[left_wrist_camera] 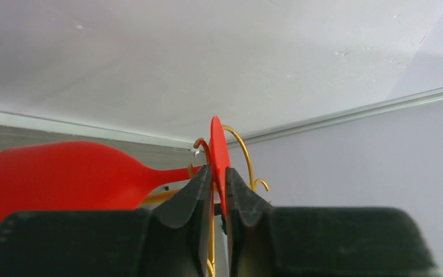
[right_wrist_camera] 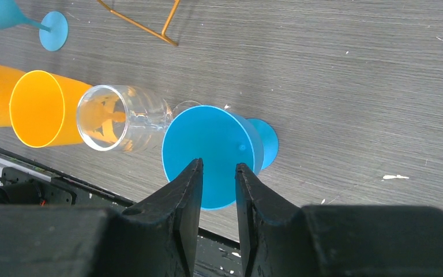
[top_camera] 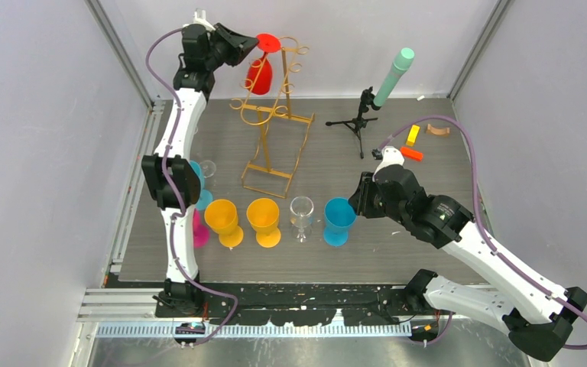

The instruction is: Take the wine glass off the wine glass rack

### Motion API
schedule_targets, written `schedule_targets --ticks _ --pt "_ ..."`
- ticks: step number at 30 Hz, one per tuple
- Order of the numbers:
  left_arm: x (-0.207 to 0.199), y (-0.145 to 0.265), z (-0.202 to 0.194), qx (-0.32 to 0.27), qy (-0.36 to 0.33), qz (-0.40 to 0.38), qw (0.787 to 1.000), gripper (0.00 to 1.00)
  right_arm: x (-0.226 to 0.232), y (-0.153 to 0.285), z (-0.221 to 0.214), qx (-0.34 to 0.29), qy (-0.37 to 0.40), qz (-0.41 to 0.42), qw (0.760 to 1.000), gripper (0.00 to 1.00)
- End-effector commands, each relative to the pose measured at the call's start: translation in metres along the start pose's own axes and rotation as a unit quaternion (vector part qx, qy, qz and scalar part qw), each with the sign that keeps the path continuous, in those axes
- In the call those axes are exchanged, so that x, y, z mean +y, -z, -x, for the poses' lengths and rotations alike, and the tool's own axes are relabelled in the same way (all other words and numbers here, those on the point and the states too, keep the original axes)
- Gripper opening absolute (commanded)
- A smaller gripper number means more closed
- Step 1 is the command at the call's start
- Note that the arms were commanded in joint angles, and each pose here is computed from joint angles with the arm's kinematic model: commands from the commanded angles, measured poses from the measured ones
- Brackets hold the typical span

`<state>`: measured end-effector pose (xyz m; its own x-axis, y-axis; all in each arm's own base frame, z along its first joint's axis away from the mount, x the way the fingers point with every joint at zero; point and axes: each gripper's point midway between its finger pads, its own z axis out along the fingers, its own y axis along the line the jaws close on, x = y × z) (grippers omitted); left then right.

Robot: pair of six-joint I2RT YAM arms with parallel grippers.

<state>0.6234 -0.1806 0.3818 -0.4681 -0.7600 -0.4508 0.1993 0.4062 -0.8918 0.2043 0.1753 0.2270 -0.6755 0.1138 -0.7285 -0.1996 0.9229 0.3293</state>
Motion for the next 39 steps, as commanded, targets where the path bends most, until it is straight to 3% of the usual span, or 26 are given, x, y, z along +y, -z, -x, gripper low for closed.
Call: schedule_targets --ticks 1,3,39 --pt "-0.05 0.025 0.022 -0.032 -0.039 -0.039 0.998 0.08 0.007 0.0 0.01 -0.022 -0.013 0.012 1.0 0.33" --pt "-0.05 0.025 0.022 -0.032 -0.039 -0.04 0.998 0.0 0.007 0.0 0.01 -0.022 -0.013 0.012 1.0 0.32" --pt "-0.041 0.054 0.074 -0.134 0.013 -0.048 0.99 0.0 0.005 0.001 0.01 -0.025 -0.012 0.01 1.0 0.33"
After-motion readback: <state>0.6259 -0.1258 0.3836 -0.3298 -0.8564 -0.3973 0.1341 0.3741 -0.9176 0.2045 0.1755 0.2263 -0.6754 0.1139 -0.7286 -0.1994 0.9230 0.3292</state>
